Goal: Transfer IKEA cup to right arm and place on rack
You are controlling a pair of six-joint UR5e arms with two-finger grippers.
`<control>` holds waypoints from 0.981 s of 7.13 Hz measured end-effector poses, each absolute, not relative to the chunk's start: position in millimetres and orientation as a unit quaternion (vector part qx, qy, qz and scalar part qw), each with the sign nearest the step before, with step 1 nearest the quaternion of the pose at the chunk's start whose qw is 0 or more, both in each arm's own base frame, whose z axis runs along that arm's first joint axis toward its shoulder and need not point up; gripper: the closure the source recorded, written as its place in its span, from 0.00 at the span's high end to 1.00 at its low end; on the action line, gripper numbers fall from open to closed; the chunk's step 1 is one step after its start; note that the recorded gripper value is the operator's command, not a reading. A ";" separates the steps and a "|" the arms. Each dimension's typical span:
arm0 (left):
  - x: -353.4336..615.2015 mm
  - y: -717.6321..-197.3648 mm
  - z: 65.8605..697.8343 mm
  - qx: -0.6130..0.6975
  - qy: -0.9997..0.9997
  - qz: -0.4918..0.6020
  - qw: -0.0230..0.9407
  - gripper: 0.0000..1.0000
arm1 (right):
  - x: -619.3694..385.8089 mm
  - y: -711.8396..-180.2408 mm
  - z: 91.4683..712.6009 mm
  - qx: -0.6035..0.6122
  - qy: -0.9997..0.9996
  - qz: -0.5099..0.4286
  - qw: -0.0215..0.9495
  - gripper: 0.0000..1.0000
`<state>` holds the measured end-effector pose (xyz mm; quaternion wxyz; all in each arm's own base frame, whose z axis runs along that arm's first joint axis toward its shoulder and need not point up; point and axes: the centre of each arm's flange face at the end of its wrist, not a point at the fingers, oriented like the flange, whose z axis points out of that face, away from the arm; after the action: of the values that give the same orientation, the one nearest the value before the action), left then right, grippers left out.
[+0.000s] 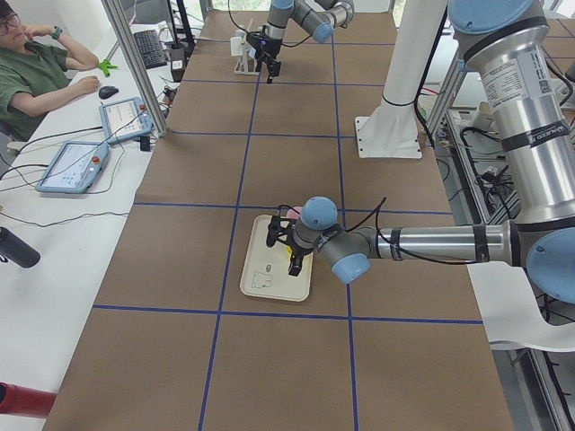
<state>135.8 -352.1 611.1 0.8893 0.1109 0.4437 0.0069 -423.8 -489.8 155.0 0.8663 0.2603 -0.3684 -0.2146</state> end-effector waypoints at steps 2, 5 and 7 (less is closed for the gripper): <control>152.2 -352.8 611.6 0.106 0.439 0.002 0.892 0.45 | -423.2 -490.4 152.4 0.260 -0.368 -0.213 0.867 1.00; 157.0 -355.3 609.3 0.109 0.439 0.006 0.892 0.19 | -422.8 -491.1 153.1 0.261 -0.366 -0.213 0.868 1.00; 157.9 -356.5 608.1 0.110 0.440 0.007 0.891 0.01 | -422.6 -491.2 153.4 0.261 -0.366 -0.212 0.868 1.00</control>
<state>157.9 -356.5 608.1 0.8912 0.1098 0.4401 0.0069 -422.6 -491.2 153.4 0.8676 0.2609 -0.3662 -0.2124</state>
